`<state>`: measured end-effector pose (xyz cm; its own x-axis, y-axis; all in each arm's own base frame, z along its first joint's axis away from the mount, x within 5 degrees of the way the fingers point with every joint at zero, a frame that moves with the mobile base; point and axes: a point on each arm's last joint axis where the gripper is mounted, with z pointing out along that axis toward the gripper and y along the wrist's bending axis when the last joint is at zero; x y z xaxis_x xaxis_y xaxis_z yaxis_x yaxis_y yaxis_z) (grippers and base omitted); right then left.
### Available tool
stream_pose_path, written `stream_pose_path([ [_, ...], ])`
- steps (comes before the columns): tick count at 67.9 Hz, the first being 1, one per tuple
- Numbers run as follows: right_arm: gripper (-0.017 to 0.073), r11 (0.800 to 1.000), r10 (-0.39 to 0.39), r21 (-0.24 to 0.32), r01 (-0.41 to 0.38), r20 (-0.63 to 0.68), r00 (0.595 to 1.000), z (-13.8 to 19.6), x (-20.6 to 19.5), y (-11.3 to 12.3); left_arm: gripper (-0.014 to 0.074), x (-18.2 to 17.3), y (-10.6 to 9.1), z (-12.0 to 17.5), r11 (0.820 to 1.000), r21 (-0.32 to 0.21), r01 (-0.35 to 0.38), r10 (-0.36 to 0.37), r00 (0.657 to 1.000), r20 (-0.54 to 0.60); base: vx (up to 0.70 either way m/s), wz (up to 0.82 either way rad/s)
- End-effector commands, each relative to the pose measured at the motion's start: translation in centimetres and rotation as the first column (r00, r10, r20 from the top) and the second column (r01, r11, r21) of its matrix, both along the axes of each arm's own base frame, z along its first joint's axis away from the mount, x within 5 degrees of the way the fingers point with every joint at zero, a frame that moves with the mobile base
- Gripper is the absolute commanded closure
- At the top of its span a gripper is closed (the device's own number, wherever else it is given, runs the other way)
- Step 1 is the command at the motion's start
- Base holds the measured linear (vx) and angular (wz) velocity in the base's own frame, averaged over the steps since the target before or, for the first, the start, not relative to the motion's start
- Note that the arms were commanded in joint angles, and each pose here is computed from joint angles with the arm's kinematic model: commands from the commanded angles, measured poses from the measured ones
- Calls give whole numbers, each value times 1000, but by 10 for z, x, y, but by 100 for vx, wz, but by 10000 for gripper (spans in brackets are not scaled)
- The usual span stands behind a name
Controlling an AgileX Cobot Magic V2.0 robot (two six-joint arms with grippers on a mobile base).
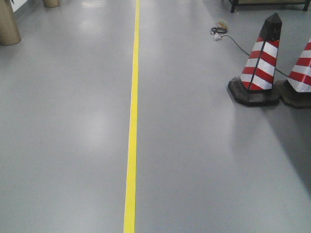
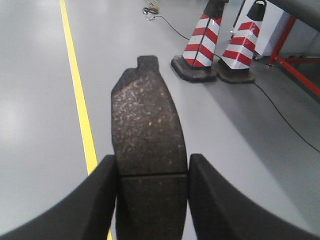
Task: Move and align brake pads A on conveyor
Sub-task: 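Drive along the yellow floor line past the striped cones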
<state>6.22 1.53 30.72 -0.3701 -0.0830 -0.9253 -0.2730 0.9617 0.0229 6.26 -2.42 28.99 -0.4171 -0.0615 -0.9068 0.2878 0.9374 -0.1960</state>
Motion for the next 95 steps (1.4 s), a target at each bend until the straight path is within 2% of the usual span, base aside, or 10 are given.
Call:
stream_pose_path([
  [1,564,1000,8,14,-9,108,994,16,2,1,599,2,-2,17,999,-46,9,-5,995,103,81,-3],
  [61,564,1000,8,16,-10,111,994,16,2,1,599,2,-2,17,999,-46,10,-5,995,104,76,-6],
  [95,564,1000,8,16,-10,111,994,16,2,1,599,2,-2,17,999,-46,9,-5,995,102,64,-1],
])
